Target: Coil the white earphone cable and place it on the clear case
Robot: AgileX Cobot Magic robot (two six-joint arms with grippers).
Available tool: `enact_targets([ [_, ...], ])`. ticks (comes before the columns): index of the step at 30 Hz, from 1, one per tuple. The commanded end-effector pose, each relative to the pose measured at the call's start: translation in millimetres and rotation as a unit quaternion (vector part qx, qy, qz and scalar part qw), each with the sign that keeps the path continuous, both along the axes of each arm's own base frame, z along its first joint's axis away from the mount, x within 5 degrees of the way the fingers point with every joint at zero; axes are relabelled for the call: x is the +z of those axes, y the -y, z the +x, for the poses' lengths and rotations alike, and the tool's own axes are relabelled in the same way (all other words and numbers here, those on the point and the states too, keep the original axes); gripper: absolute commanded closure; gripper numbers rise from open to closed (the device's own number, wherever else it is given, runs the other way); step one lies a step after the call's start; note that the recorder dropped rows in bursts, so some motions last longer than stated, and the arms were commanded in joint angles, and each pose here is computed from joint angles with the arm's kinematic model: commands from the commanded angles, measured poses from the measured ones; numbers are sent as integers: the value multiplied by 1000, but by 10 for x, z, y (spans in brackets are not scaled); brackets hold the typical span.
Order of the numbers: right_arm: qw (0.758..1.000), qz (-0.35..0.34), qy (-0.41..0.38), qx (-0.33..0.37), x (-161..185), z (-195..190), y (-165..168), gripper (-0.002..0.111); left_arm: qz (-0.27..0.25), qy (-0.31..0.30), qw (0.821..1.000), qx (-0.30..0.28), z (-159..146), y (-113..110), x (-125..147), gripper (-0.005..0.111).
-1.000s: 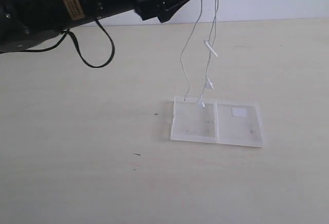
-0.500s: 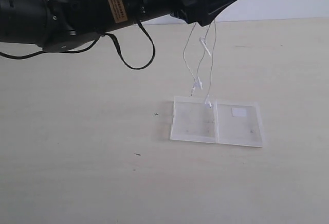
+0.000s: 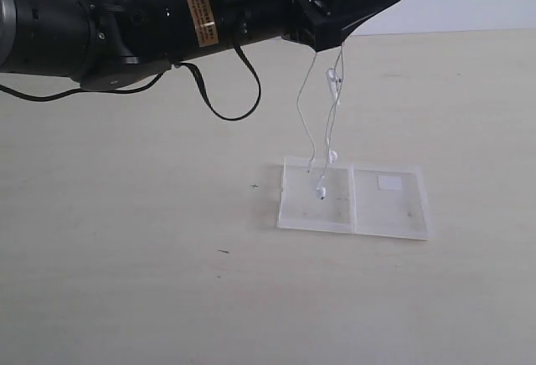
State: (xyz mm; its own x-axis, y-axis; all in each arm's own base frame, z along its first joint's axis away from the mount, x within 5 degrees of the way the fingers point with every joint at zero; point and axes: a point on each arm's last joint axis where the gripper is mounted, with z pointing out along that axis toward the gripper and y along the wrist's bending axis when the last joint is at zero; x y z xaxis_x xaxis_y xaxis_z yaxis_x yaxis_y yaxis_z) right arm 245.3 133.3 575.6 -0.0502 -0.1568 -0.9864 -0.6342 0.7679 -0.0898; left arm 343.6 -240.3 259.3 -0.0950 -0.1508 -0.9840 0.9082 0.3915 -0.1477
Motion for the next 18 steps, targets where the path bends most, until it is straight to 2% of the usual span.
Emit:
enact_targets([
  [1,1000,0,4,1,19,-12,5,108,7,5,1000,-1,-5,23,9,49],
  [5,1000,0,4,1,19,-12,5,108,21,0,1000,4,4,21,-18,57],
  [18,1000,0,4,1,19,-12,5,108,31,-8,999,-2,-4,26,-40,57],
])
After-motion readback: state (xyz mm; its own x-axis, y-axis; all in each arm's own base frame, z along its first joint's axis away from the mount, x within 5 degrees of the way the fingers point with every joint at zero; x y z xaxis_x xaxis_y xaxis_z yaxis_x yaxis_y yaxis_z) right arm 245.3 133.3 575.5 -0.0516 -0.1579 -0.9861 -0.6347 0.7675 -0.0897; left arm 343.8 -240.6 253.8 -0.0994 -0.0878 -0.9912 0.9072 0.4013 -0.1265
